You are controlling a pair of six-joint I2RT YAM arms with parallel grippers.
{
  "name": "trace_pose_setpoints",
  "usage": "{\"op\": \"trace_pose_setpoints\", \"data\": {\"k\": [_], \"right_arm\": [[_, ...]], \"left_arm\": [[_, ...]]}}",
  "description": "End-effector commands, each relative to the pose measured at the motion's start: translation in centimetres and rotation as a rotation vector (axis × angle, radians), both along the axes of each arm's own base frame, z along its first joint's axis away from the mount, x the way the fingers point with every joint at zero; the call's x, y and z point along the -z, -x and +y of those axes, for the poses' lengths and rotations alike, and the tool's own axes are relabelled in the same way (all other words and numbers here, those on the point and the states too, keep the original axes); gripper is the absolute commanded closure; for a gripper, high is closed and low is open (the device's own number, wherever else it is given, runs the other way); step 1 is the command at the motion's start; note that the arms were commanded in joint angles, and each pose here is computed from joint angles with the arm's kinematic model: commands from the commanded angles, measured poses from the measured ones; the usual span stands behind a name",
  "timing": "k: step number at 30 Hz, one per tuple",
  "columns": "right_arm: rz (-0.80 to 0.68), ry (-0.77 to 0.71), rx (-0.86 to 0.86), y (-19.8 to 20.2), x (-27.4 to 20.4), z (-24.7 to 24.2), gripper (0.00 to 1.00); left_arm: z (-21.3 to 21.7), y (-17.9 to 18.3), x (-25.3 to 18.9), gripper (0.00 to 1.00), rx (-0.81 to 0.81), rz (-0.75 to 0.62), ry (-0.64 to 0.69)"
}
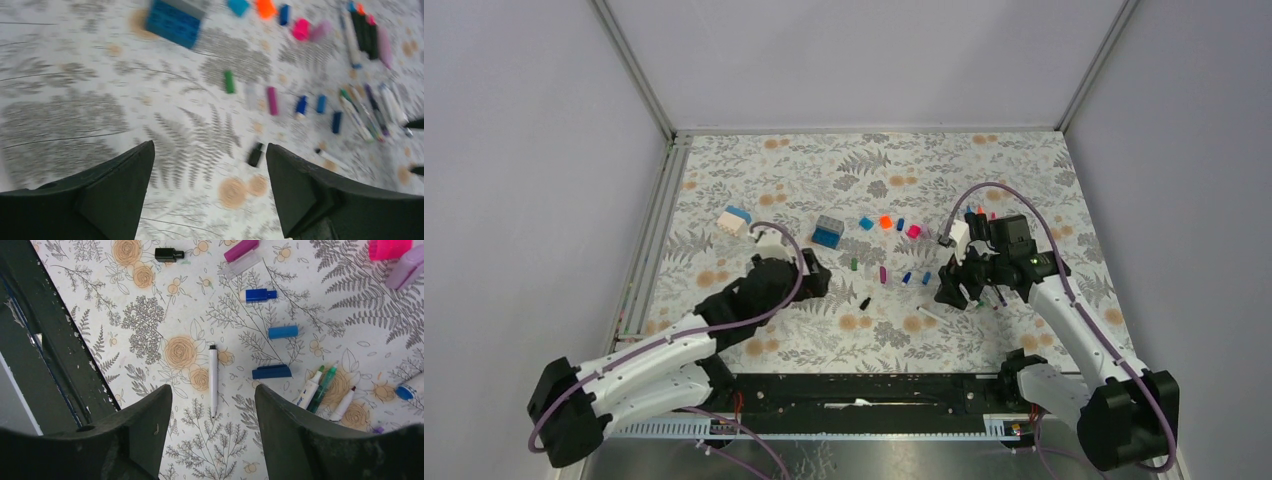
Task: Open the pen caps
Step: Place the pen cap at the center of the board, then pick up the pen from the center of the board.
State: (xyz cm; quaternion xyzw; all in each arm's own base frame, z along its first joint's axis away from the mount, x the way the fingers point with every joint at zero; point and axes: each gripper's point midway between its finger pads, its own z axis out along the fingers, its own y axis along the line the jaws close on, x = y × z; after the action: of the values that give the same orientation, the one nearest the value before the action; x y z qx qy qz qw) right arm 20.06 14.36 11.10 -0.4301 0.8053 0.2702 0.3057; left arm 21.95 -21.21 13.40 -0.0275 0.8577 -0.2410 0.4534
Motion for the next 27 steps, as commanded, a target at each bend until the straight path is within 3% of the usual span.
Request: {"op": "trace_pose_setpoints", "data": {"k": [1, 8, 15, 18, 27], "right_arm": [[-0.009, -0.044, -0.014, 0.4, -1.2, -0.4, 0.31], [-0.013, -0.053, -0.002, 0.5, -1.2, -0.7, 0.30], [-0.011, -0.048, 0.000, 0.4, -1.0, -0.8, 0.30], [-0.008, -0.047, -0.001, 0.5, -0.8, -0.8, 0.29], [-0.009, -0.047, -0.002, 0.5, -0.8, -0.8, 0.29]], "left_arm": [[6.2, -1.2, 2.6, 0.11, -0.170, 0.036, -0.101], [13.2, -2.3, 5.3, 0.11, -0.449, 0.169, -0.194], [16.3, -3.2, 8.5, 0.16, -0.615, 0.274, -0.285], [17.4, -4.0, 9.4, 0.25, -0.671, 0.337, -0.323], [16.3, -4.2, 10.8, 0.49, -0.604, 0.408, -0.272]]}}
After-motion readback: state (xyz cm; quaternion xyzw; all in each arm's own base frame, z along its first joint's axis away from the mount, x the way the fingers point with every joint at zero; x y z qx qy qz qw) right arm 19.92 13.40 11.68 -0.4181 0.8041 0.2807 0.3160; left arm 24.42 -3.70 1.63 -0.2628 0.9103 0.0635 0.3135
